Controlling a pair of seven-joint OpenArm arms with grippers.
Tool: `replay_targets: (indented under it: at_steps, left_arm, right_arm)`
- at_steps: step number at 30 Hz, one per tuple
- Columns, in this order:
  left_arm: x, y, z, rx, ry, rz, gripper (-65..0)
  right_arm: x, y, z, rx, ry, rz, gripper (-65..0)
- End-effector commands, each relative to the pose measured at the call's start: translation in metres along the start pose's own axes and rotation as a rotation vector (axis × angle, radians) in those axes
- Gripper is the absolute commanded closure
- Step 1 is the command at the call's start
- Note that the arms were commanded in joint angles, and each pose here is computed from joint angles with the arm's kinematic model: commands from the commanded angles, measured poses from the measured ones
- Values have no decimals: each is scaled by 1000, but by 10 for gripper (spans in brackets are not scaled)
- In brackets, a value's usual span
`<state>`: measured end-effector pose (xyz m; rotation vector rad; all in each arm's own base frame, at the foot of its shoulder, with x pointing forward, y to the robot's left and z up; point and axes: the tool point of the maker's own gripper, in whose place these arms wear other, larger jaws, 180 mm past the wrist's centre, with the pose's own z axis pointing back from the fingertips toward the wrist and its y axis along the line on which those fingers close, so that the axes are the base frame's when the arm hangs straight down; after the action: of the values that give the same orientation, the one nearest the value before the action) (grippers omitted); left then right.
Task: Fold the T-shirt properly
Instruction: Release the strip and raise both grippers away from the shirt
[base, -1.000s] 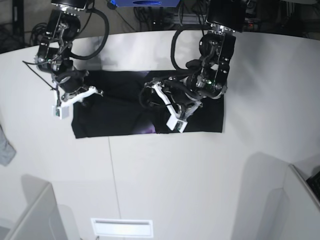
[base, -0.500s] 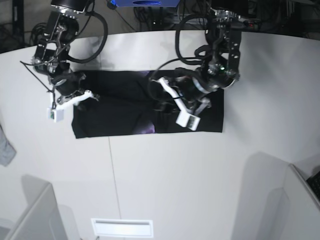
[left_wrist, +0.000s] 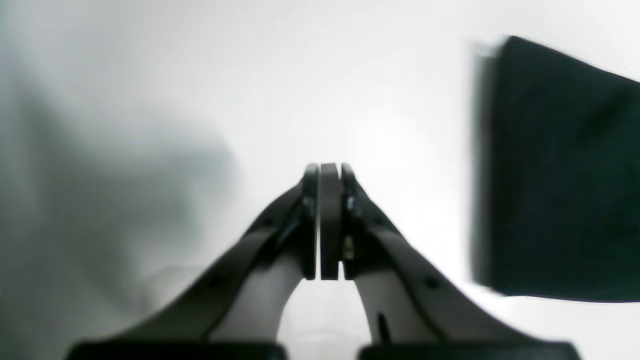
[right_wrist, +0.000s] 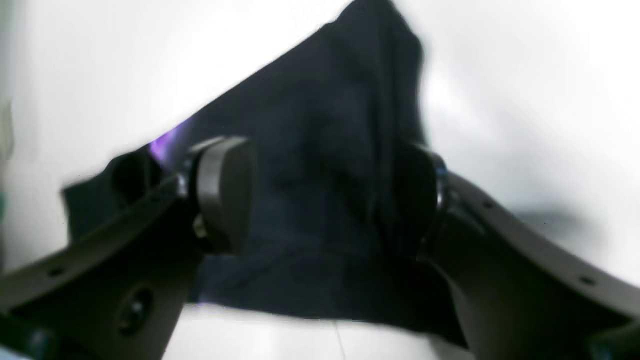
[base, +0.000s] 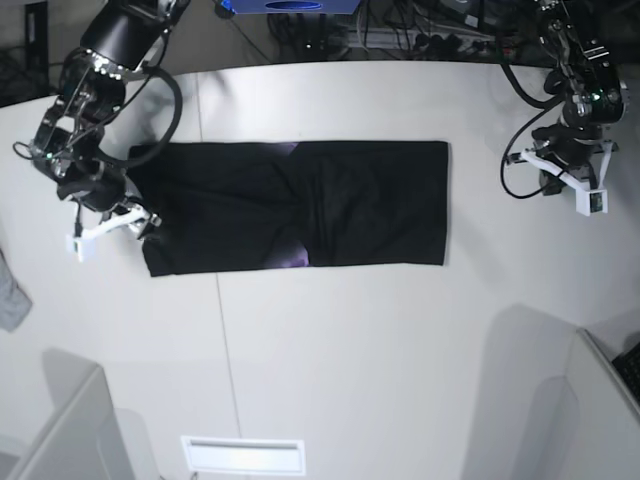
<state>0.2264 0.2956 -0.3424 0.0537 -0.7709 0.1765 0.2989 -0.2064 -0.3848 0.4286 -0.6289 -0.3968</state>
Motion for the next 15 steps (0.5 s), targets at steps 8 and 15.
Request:
replay_targets:
  at_steps: [8, 15]
  left_arm:
    - [9, 25, 10, 12, -46, -46, 0]
    - [2, 18, 1, -12, -19, -38, 0]
  right_arm:
    - [28, -44, -8, -2, 29, -79, -417]
    - [10, -47, -17, 28, 80, -135, -417]
